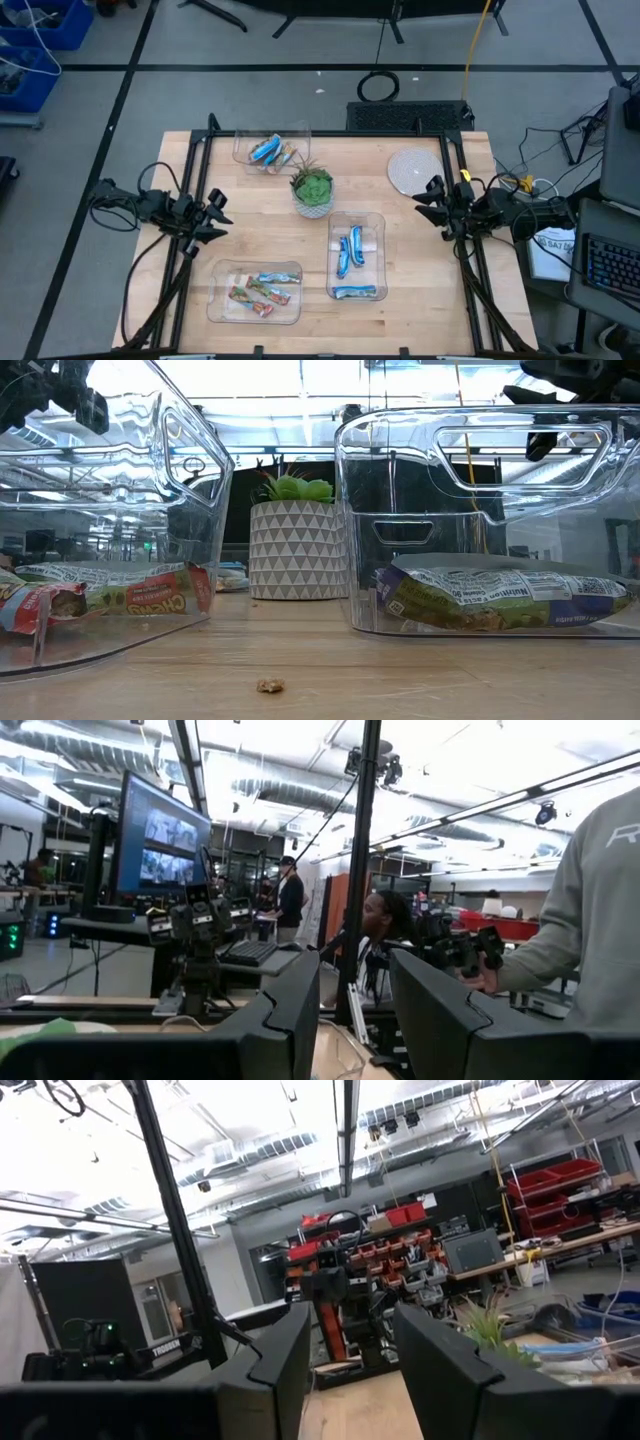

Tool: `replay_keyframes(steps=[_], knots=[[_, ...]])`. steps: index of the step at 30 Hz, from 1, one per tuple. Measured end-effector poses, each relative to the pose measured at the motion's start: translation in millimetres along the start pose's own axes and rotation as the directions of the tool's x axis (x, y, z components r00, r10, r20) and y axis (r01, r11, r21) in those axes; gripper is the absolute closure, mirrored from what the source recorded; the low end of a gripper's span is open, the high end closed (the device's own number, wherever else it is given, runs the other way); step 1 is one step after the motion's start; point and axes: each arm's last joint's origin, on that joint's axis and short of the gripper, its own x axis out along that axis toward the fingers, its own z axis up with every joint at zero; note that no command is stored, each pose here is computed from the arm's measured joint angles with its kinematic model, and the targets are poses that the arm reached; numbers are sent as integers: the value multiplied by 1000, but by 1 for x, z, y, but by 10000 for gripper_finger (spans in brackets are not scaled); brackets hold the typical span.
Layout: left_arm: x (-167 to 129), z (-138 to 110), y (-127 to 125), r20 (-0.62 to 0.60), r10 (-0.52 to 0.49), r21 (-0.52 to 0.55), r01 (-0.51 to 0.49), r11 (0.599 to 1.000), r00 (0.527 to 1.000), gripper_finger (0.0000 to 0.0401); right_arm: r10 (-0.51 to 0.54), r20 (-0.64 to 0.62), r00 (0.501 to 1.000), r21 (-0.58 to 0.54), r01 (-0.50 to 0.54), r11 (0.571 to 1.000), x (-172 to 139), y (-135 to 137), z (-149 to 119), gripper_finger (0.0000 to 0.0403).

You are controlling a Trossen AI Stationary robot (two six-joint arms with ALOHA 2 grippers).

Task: Pick and place Granola Bars by type
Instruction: Return to Home Position

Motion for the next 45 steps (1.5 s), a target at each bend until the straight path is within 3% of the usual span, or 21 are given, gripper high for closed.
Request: replay_keyframes(steps=[8, 15, 20, 45], knots=[[0, -2, 0, -15, 9, -23, -9, 1000, 1000, 274, -9, -35, 999, -5, 9, 1000, 0, -1, -3, 266], [-3, -23, 5, -236, 98, -55, -114, 992, 967, 274, -130, -230, 965, 51, 145, 988, -3, -9, -24, 266], [-6, -32, 6, -325, 118, -66, -147, 987, 938, 274, -143, -290, 946, 92, 176, 980, -4, -10, -29, 266], [-4, -30, 6, -306, 115, -66, -141, 988, 945, 274, -148, -306, 940, 106, 188, 976, -4, -11, -31, 266]])
